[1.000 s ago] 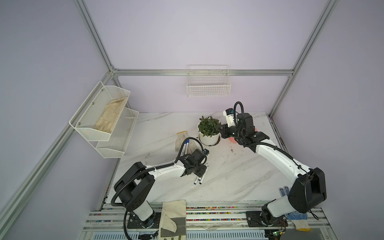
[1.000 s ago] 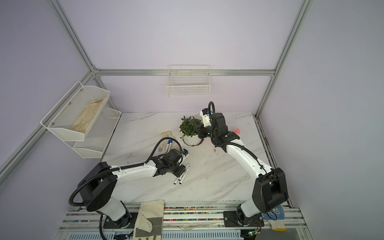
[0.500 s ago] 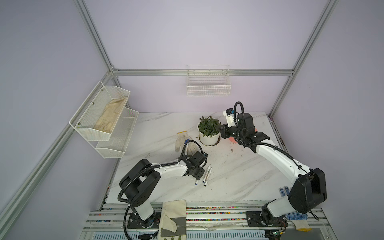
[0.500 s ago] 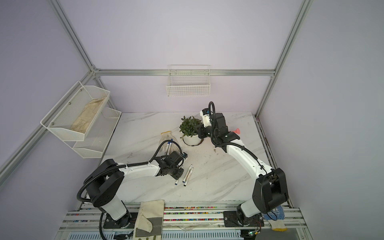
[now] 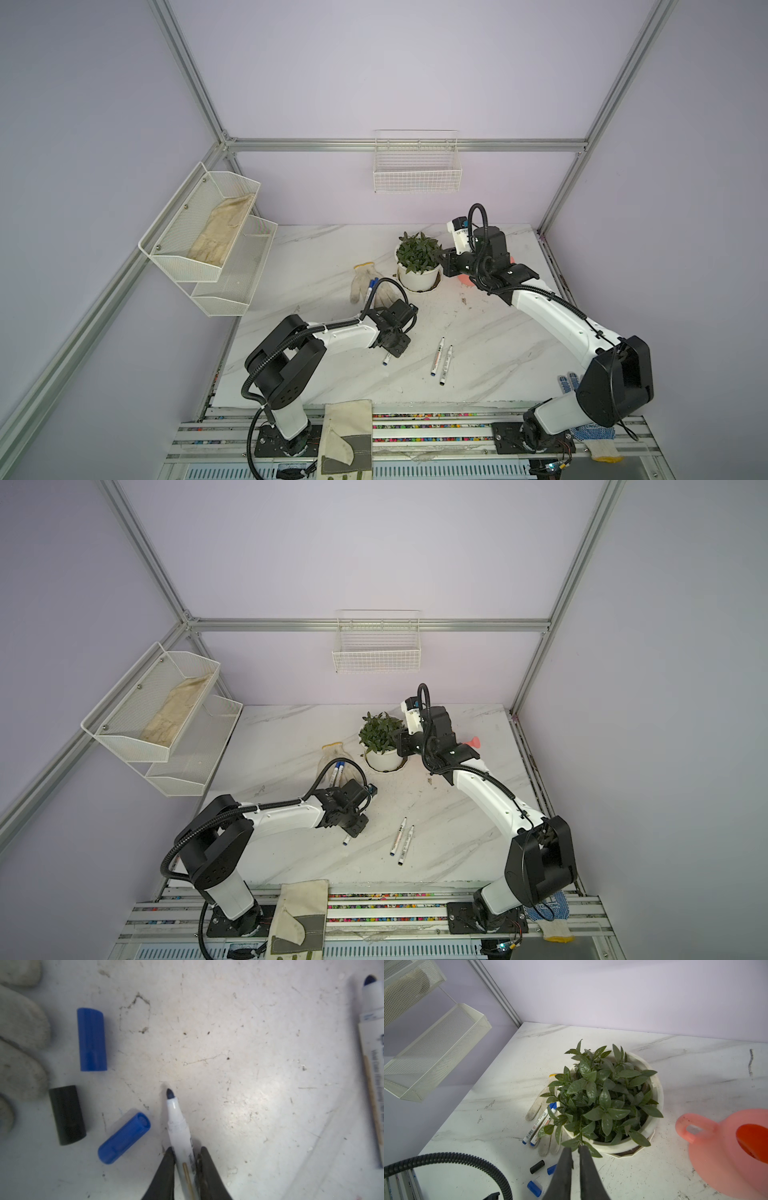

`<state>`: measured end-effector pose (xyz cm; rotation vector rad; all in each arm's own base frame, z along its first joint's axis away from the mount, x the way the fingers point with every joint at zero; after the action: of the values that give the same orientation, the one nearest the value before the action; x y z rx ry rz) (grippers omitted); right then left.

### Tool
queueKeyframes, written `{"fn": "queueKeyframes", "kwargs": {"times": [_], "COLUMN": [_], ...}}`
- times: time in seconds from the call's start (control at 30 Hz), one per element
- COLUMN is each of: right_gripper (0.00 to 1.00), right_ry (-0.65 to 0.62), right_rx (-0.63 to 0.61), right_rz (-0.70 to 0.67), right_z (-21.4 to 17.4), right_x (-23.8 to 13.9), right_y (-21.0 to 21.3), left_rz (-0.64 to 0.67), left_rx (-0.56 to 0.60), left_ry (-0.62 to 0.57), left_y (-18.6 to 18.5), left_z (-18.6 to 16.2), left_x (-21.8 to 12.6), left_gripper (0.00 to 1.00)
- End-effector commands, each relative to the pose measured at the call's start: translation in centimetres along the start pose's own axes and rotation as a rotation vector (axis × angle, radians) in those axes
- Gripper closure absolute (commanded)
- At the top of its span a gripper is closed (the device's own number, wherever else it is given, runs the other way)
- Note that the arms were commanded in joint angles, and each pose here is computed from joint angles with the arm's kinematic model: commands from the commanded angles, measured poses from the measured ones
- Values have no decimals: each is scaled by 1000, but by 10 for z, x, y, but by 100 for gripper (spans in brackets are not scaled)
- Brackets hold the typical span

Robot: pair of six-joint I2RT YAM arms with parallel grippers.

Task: Insert the pens into the pen caps

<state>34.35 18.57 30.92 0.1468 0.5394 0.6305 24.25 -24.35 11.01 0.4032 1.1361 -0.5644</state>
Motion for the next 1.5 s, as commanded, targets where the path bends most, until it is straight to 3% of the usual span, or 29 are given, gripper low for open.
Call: {"fn": "queueKeyframes", "kwargs": {"times": [0.0, 0.1, 0.43, 0.63, 0.7, 0.83, 0.9, 1.03, 1.13, 1.27, 1.47], "right_gripper": [87, 87, 85, 82, 76, 54, 41, 28, 23, 22, 17], "right_ry": [-39, -42, -40, 33, 139, 414, 558, 771, 814, 779, 743], "right_rx": [-11, -12, 29, 249, 321, 371, 426, 610, 776, 937, 1025], "right_rz": [-16, -21, -86, -296, -392, -566, -605, -637, -682, -766, -839], "right_z": [5, 6, 4, -20, -42, -92, -119, -173, -204, -225, -237], "right_x": [-10, -11, -10, -18, -26, -54, -66, -81, -94, -117, -130], "right_y": [1, 1, -7, -54, -73, -86, -86, -82, -79, -77, -77], "left_rz": [-30, -42, -124, -142, -139, -125, -126, -107, -109, -107, -89], "left_rx": [32, 41, -28, -82, -89, -124, -103, -97, -112, -116, -124], "left_ry": [77, 28, -355, -486, -517, -576, -594, -628, -649, -658, -665], "left_y": [-4, -5, -3, 6, 9, 18, 21, 30, 34, 36, 44], "left_z": [-3, 8, 72, 90, 94, 101, 102, 100, 91, 77, 60], "left_x": [7, 3, -55, -78, -84, -91, -93, -104, -113, -125, -142], "left_gripper": [89, 100, 100, 100, 100, 100, 100, 100, 100, 100, 100]}}
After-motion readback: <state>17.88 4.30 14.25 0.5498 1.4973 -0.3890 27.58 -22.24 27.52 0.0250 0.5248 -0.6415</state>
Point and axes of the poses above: each gripper's point midway between its finger pads, its own x axis out along the fingers, its own y axis along the line the jaws close on, z = x × y, the point moved 9 cm from there along -x, back along the fingers, and after that the axes turned 2 degrees about -x, right-handed, at the moved point
